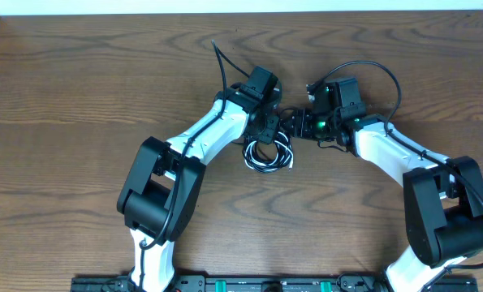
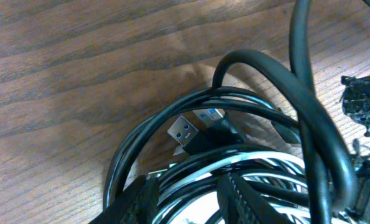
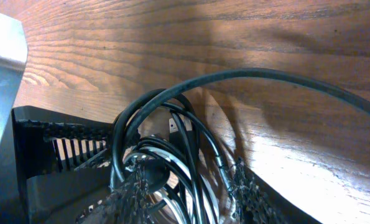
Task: Untangle cables
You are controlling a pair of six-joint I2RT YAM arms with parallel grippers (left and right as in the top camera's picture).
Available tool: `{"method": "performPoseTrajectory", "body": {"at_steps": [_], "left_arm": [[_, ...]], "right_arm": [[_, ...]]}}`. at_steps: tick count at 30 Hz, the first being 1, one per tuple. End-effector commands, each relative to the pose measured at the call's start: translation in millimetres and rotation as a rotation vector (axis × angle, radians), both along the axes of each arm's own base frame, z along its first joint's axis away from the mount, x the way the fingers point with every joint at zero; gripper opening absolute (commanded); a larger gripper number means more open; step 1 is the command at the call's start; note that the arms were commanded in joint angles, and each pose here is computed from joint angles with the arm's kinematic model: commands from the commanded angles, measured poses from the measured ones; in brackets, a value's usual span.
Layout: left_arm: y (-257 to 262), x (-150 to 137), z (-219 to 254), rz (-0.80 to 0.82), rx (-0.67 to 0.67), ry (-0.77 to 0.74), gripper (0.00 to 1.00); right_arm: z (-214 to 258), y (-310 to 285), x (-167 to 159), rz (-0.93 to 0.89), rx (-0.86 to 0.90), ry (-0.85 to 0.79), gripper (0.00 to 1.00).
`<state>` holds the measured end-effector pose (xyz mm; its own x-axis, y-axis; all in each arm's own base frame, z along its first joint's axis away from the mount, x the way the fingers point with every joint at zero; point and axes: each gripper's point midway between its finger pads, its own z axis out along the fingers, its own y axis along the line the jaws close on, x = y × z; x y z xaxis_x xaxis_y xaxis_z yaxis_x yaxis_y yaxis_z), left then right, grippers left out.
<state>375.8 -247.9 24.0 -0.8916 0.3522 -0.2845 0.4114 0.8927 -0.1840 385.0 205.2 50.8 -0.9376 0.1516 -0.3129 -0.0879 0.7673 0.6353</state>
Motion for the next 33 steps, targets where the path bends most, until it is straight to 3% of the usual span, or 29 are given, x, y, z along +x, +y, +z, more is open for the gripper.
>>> {"method": "performPoseTrajectory", "body": {"at_steps": [1, 7, 10, 33], "left_arm": [[-1, -5, -11, 0.003, 0.013, 0.022, 0.38], [-1, -3, -11, 0.003, 0.010, 0.018, 0.38], [-1, -3, -11, 0.003, 0.010, 0.017, 0.38], [-1, -3, -12, 0.003, 0.010, 0.019, 0.38]], "right_arm": [[0, 6, -3, 0.037, 0.004, -0.008, 0.43], [0, 15, -8, 0.070, 0.001, -0.015, 0.37], [-1, 18, -12, 0.081, 0.008, -0.004, 0.25], [4, 43, -32, 0.175, 0.064, 0.021, 0.30]]}}
